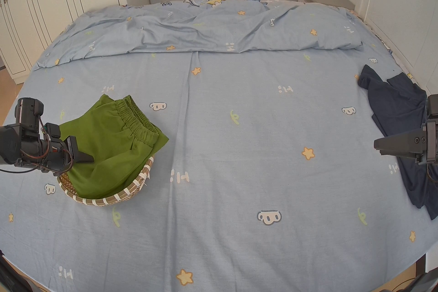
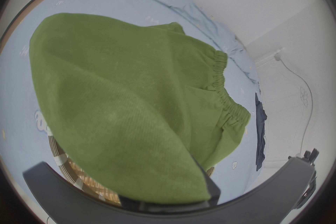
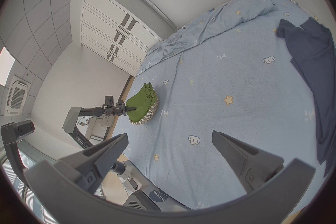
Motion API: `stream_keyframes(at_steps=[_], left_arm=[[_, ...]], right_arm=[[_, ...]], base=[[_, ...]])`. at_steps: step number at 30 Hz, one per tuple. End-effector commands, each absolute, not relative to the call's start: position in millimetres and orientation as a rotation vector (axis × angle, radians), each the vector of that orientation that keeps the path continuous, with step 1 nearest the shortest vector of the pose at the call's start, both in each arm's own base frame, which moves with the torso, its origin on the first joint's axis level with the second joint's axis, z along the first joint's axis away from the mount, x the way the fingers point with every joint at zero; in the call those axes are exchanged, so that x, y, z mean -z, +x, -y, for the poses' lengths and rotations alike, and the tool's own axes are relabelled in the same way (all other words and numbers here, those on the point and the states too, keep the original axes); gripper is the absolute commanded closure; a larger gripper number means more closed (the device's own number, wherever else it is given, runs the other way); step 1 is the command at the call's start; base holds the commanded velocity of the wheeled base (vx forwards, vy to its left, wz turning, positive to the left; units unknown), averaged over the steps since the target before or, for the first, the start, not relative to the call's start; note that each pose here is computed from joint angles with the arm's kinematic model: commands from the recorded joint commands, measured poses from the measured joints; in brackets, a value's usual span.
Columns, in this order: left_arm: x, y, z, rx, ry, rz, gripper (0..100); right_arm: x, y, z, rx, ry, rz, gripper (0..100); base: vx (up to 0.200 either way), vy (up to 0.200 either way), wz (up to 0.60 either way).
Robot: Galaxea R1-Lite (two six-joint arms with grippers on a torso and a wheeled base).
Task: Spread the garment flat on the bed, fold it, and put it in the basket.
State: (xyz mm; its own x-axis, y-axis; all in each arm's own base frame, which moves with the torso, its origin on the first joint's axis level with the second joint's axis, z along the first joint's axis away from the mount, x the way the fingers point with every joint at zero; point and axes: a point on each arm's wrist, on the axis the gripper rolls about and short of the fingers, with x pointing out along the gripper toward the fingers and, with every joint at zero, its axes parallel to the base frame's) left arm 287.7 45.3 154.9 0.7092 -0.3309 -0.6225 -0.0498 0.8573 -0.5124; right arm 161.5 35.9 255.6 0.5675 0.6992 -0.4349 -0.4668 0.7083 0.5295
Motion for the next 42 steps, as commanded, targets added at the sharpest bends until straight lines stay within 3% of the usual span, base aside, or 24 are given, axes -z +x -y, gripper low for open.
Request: stream_keyframes(at_steps=[1,15,16,27,33,42], left_arm=[[-159.4,312.5,-47.7,0.092,-0.57,-0.854,100],[-139.3,336.8,-45.4,0.042,-0.622,-0.927,100],[-140.5,336.2,-44.3,0.04,-0.62,-0.93,0],[-194.5,305.8,-40.2,0.02,-0.592,-0.878,0],[-234.4,264.4,-28.0,-0.074,-0.488,-0.821,0],[-305.0,156.4,1.7,0.056,-0.431,-0.624,0]], right_arm=[[-254.2,160.4,-39.3,-0.722,0.374,-0.683,0],[-253.1,161.1,-39.9,-0.722,0.374,-0.687,0],[-253.1,161.1,-39.9,-0.721,0.373,-0.687,0],[-253.2,161.2,-39.9,-0.723,0.373,-0.685,0],[-251.3,159.9,-39.9,-0.724,0.367,-0.686,0],[-239.8,101.7,-27.3,-0.701,0.207,-0.529,0]], base=[[0.0,0.0,0.0],[0.0,0.0,0.0],[0.0,0.0,0.0],[0.0,0.0,0.0],[0.0,0.0,0.0],[0.0,0.0,0.0]])
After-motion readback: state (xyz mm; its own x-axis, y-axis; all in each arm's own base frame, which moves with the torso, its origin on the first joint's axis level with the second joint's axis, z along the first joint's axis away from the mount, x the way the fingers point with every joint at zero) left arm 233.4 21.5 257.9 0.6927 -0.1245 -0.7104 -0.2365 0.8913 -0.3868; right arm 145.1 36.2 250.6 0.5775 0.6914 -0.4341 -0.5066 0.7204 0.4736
